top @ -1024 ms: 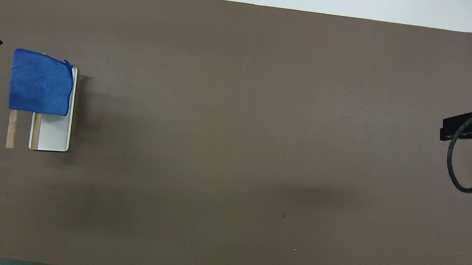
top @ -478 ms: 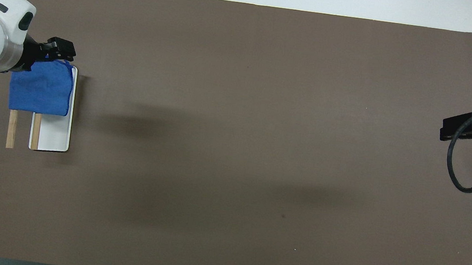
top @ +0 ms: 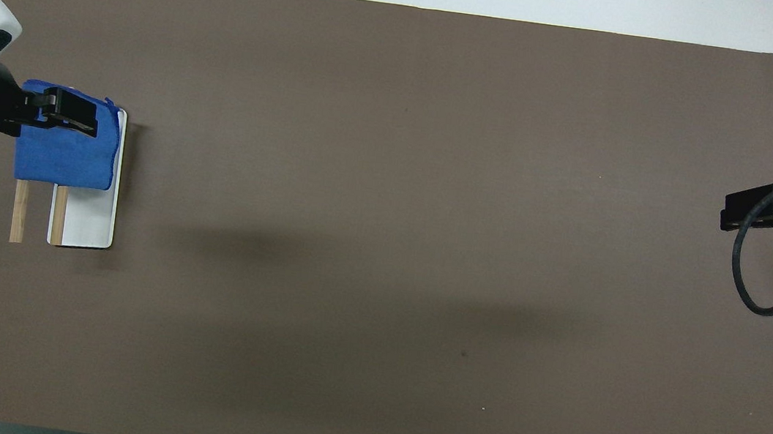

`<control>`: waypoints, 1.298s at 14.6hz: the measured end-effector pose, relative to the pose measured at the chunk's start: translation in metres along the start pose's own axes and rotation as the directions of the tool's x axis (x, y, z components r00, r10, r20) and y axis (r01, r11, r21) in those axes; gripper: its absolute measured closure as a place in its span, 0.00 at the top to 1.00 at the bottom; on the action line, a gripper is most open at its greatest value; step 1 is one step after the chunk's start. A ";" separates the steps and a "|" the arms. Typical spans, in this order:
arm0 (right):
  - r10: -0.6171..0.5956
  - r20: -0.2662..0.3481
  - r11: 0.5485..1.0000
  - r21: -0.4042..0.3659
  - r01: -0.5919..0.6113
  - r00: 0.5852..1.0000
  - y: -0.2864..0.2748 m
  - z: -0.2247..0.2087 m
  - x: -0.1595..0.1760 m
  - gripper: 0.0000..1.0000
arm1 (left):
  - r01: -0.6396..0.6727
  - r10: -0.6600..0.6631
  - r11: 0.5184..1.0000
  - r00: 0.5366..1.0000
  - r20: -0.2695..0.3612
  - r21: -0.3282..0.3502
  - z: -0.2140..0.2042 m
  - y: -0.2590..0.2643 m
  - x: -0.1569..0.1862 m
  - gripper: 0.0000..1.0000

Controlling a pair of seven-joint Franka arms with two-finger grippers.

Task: Right arm passes towel to left arm to hang

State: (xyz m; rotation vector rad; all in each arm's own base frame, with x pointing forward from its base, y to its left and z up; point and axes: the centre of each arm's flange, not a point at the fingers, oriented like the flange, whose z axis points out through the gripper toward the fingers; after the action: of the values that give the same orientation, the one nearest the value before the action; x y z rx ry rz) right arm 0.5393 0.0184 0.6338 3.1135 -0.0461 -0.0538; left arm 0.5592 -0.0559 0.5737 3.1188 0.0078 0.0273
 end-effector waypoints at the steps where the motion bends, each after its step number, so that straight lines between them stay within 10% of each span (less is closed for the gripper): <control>1: 0.000 0.000 1.000 0.000 0.000 1.000 0.000 0.000 0.000 1.00 | -0.010 0.010 1.000 1.000 0.007 -0.002 -0.011 -0.002 -0.001 1.00; 19: 0.002 0.000 1.000 0.000 -0.002 1.000 0.001 0.000 0.000 1.00 | -0.083 0.084 0.997 0.994 0.071 -0.006 -0.039 -0.032 -0.007 1.00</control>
State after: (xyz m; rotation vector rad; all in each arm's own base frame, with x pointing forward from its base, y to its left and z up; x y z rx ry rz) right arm 0.5393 0.0171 0.6338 3.1135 -0.0500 -0.0540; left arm 0.5514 -0.0234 0.6116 3.1131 -0.1237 -0.0816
